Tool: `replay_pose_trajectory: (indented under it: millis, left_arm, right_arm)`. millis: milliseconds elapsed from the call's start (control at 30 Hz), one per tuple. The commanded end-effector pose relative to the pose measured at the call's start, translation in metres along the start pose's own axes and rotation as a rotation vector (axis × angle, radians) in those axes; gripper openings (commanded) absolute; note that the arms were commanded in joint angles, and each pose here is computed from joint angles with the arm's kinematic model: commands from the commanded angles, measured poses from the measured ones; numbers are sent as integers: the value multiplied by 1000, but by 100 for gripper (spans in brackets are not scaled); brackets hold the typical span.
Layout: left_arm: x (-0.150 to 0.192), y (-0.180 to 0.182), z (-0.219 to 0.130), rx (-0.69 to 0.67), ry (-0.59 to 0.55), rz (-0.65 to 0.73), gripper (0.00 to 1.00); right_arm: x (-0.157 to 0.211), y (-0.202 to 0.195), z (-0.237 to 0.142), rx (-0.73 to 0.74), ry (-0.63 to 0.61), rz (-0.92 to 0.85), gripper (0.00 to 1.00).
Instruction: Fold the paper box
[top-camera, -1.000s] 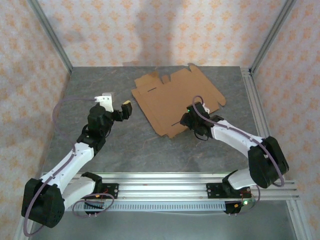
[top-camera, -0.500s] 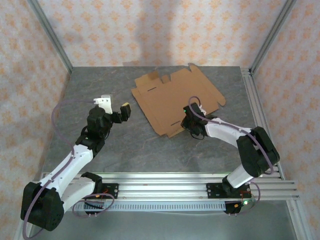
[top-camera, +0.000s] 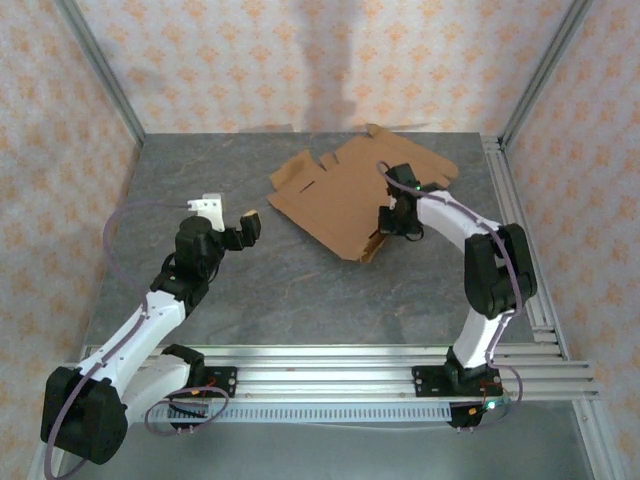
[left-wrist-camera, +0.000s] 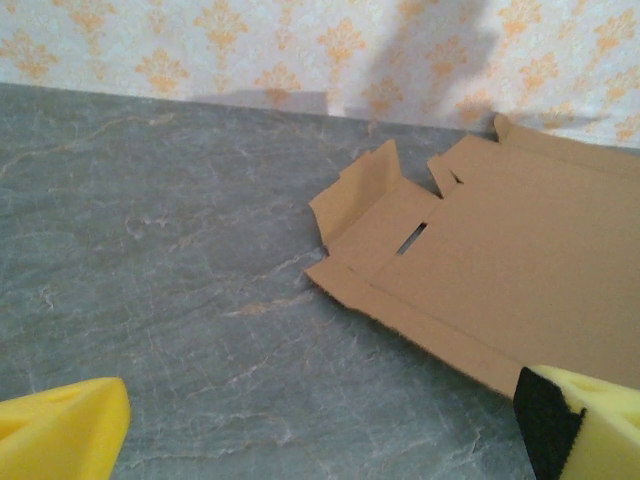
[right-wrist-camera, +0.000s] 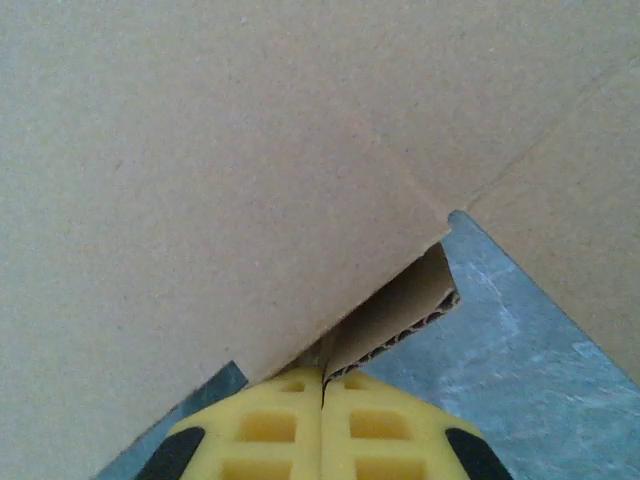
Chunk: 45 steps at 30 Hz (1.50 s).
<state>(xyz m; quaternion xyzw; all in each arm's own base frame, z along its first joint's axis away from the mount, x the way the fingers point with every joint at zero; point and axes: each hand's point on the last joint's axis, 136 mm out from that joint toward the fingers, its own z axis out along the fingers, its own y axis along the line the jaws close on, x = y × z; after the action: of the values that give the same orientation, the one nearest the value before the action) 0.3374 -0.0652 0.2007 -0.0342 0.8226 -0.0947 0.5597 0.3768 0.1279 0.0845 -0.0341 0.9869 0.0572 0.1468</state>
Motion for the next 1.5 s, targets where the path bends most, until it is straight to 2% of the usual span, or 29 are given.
replay_pose_trajectory:
  millis: [0, 100, 233, 467, 533, 667, 933, 1033, 1067, 1167, 1200, 1233, 1300, 1400, 1467]
  left_arm:
    - [-17, 2, -9, -24, -34, -2, 100]
    - [-20, 0, -9, -15, -38, -28, 100]
    - [-23, 0, -11, -21, -34, -28, 100]
    - [-23, 0, -8, -22, -26, -31, 100]
    - [-20, -1, -6, -17, -18, -39, 100]
    - [-16, 0, -4, -26, 11, -44, 100]
    - [-8, 0, -1, -27, 70, -43, 100]
    - [0, 3, 11, -60, 121, -71, 100]
    - [4, 3, 17, -67, 148, -84, 100]
    - [7, -3, 42, -48, 232, -115, 100]
    - [9, -4, 51, -46, 261, -122, 100]
    - [8, -4, 60, -42, 279, -132, 100]
    - [8, -6, 81, -14, 315, -168, 100]
    - [9, -8, 113, 18, 388, -212, 100]
    - [10, -10, 133, 38, 435, -245, 94]
  right_arm:
    - [23, 4, -21, -28, 51, -103, 5]
    - [38, 5, -29, -57, 28, -60, 8]
    - [56, -5, -36, -22, 29, -58, 9]
    - [58, -5, -37, -27, 44, -218, 9]
    - [46, -3, -32, -26, 26, -293, 8]
    - [-1, 4, -22, -1, -10, -404, 4]
    - [-91, 39, 0, -8, -26, -682, 5]
    - [-126, 43, -6, 28, -65, -712, 17]
    - [-138, 43, -14, 52, -94, -694, 28]
    - [-159, 32, -43, 119, -178, -534, 71]
    - [-160, 29, -55, 139, -207, -460, 81]
    - [-158, 26, -64, 143, -232, -402, 87]
    - [-152, 26, -84, 112, -336, -261, 94]
    - [-128, 31, -104, -31, -490, -13, 93]
    - [-103, 34, -106, -131, -533, 124, 93]
